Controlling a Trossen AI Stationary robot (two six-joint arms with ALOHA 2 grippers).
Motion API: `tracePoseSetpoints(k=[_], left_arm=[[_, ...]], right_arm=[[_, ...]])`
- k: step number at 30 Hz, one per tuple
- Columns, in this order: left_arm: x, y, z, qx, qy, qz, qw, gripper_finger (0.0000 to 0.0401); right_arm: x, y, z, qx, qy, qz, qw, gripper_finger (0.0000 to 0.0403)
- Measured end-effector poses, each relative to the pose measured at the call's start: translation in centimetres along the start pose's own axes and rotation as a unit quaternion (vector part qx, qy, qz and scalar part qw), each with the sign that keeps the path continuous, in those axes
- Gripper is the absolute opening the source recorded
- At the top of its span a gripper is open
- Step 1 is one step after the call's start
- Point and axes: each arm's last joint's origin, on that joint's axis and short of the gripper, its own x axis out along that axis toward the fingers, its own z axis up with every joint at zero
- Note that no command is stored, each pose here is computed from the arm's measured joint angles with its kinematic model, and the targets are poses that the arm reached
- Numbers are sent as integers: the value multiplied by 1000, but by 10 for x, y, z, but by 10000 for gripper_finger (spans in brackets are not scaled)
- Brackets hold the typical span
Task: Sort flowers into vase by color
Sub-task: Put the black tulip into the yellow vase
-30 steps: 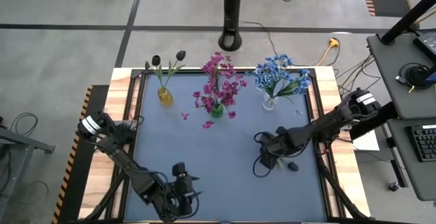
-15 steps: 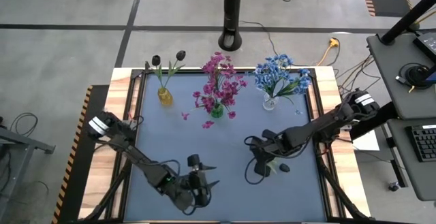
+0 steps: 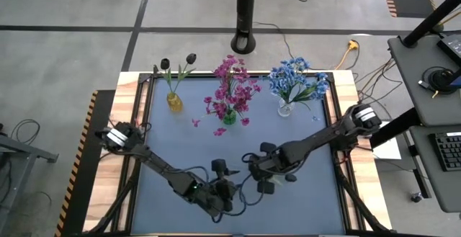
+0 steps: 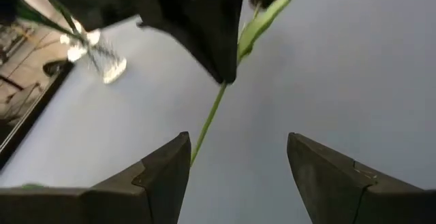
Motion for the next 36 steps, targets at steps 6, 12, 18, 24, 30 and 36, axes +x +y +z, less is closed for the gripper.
tracePoseSetpoints(k=[6, 12, 18, 24, 30, 36], left_arm=[[11, 3, -4, 20, 70, 20, 997, 220], [16, 5, -5, 21, 78, 26, 996, 196], [19, 9, -10, 21, 86, 31, 996, 152], [21, 11, -12, 20, 91, 34, 995, 117], [21, 11, -13, 20, 91, 35, 995, 62], [21, 11, -13, 15, 93, 33, 995, 6]], right_arm=[[2, 8, 14, -23, 18, -9, 1000, 13], [3, 11, 20, -33, 19, -10, 999, 13], [3, 11, 20, -33, 20, -10, 999, 13], [1, 14, 21, -35, 17, -4, 999, 13], [1, 14, 21, -38, 19, 2, 999, 13], [0, 14, 22, -46, 17, 2, 999, 13]])
